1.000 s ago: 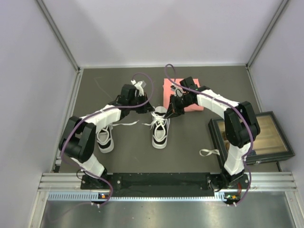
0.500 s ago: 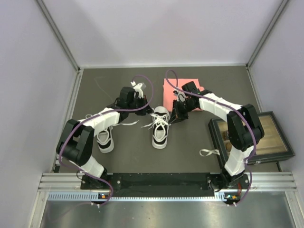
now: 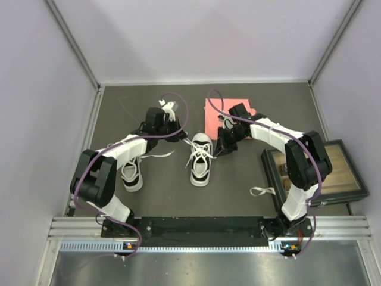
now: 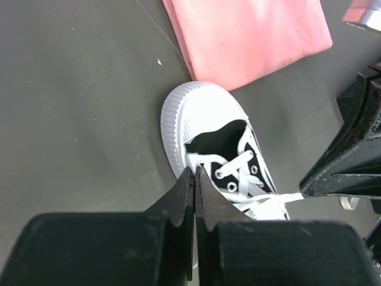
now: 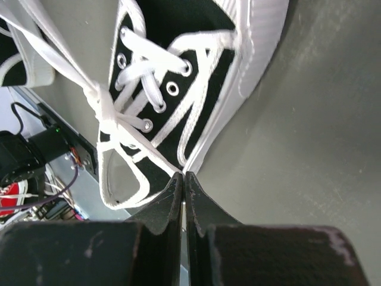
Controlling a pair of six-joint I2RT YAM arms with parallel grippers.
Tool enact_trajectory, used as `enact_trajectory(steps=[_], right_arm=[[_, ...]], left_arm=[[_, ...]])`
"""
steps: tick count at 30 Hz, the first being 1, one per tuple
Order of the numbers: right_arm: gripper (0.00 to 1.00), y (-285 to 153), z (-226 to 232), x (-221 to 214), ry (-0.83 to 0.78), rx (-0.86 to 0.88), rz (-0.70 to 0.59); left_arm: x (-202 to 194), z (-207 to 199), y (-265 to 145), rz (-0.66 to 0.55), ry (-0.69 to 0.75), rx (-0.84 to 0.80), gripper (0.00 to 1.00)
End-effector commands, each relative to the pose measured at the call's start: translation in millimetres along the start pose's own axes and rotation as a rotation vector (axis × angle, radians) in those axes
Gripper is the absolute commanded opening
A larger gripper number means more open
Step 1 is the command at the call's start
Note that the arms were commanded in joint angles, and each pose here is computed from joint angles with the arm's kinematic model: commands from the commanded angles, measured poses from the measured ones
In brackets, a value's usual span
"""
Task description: Tie the shoes
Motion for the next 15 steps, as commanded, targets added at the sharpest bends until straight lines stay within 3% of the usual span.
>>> enact_trajectory(steps=[1, 13, 14, 15], right_arm=[[0.0, -15, 1, 1, -0.031, -0.014, -0.041], [0.0, -14, 5, 12, -0.033, 0.015, -0.054], [0.0, -14, 6, 13, -0.036, 0.022, -0.054], [0.0, -14, 8, 14, -0.037, 0.028, -0.054]], left_arm=[[24, 4, 4, -0.093, 0.051, -0.001, 0.0], [23, -2, 12, -0.05, 0.047, -0.075, 0.01], [22, -4, 12, -0.039, 0.048, -0.095, 0.22], [22, -6, 10, -0.034, 0.048, -0.103, 0.33]])
Point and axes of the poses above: each gripper's point midway between its finger pads, its own y axis out along the fingers, its own z axis along the line the jaws close on, x = y × z, the point moved 4 cm from there along -y, back along the fingers, and after that the axes turned 12 degrees about -y, right-handed, at the moved point
